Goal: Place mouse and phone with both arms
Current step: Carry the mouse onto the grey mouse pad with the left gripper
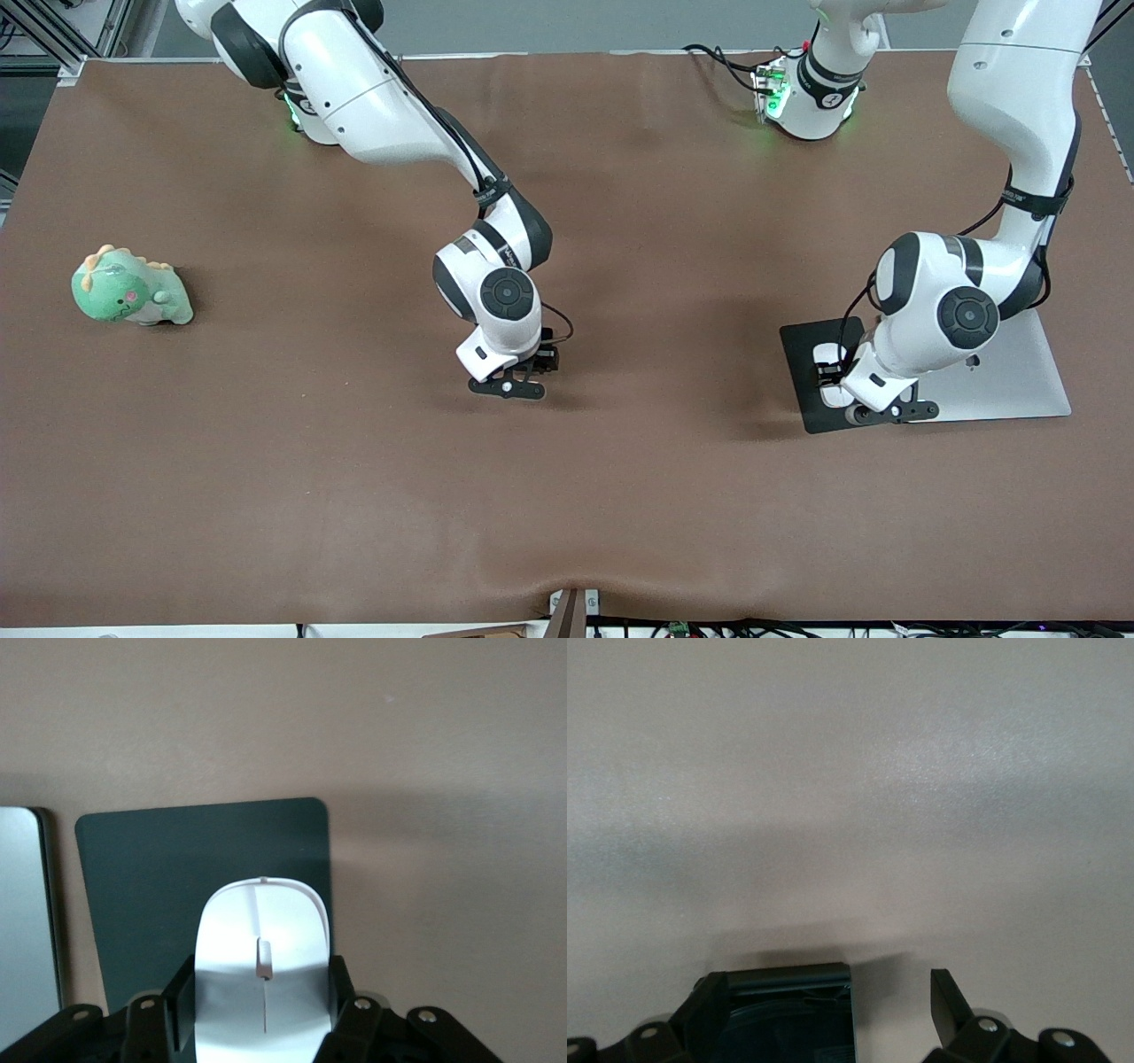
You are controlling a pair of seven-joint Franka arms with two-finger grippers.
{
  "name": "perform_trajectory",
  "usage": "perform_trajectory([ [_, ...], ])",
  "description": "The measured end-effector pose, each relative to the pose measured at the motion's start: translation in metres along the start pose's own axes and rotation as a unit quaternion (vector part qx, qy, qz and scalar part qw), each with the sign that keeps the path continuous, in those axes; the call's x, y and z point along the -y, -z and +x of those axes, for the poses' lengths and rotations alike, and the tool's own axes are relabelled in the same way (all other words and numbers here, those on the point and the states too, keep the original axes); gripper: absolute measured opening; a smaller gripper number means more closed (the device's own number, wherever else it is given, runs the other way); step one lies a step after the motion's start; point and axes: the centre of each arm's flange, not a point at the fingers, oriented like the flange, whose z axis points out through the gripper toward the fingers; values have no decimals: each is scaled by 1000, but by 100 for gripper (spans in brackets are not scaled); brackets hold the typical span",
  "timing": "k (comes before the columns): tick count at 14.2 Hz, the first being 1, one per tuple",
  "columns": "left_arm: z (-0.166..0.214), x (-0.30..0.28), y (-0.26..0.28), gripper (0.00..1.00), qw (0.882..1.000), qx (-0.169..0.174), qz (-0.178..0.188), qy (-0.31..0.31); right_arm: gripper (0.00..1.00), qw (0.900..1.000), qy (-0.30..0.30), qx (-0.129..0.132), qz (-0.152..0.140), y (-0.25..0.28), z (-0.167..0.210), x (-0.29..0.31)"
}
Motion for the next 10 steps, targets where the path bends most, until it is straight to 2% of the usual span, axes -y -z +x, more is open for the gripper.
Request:
perform_trajectory([
  [10, -1, 20, -45, 60, 1000, 0, -7, 17, 100, 1000, 2, -1, 14, 2, -6, 10],
])
